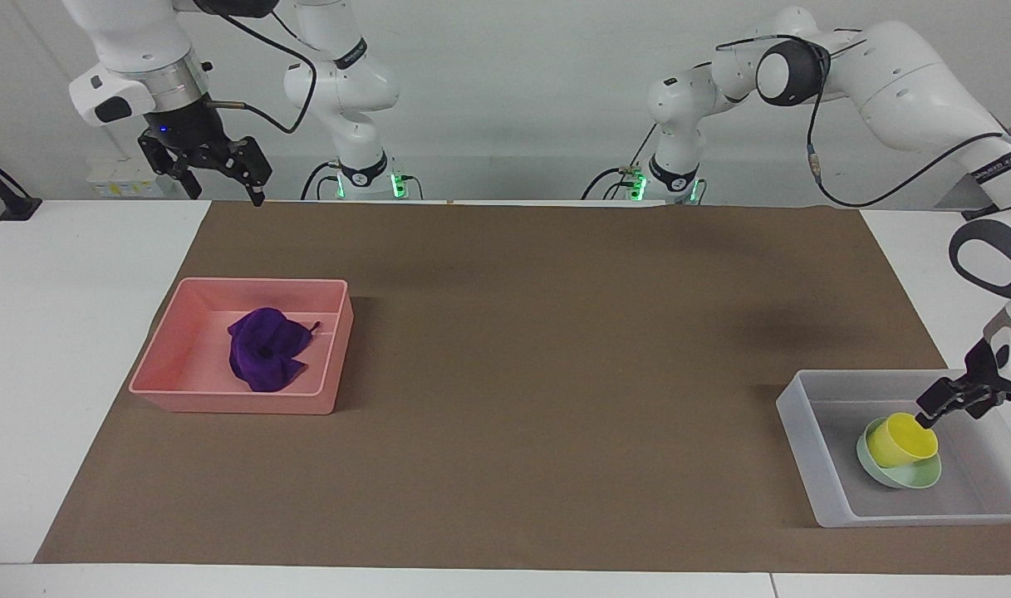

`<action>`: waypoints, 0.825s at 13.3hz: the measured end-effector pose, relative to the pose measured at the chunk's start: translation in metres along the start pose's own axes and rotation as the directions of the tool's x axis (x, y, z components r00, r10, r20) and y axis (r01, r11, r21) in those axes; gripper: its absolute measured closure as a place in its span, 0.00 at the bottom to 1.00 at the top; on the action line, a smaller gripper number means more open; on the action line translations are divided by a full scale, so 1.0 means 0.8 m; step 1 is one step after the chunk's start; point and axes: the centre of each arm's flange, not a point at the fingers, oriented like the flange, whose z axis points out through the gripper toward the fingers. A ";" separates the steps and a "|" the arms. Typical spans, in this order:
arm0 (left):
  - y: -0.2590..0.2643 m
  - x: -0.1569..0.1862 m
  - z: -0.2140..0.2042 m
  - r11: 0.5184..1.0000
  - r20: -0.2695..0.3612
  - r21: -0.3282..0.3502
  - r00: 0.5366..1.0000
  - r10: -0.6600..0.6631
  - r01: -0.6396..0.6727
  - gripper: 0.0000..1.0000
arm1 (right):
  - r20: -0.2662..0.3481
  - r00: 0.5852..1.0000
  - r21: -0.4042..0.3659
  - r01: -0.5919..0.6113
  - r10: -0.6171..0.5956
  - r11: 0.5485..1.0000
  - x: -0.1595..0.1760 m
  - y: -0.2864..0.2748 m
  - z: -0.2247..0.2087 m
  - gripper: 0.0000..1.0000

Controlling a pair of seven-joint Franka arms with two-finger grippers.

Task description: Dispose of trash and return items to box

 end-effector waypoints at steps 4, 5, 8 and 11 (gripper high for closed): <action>0.069 -0.022 -0.055 0.997 0.026 -0.012 0.997 0.072 -0.072 0.00 | 0.000 1.000 0.000 0.000 0.000 1.000 0.000 0.000 0.000 0.00; 0.086 -0.028 -0.068 0.996 0.039 -0.018 0.995 0.092 -0.091 0.00 | 0.000 1.000 0.000 0.000 0.000 1.000 0.000 0.000 0.000 0.00; 0.133 -0.049 -0.114 0.989 0.067 -0.029 0.987 0.144 -0.143 0.00 | 0.000 1.000 0.000 0.000 0.000 1.000 0.000 0.000 0.000 0.00; 0.174 -0.079 -0.159 0.981 0.073 -0.034 0.978 0.194 -0.192 0.00 | 0.000 1.000 0.000 0.000 0.000 1.000 0.000 0.000 0.000 0.00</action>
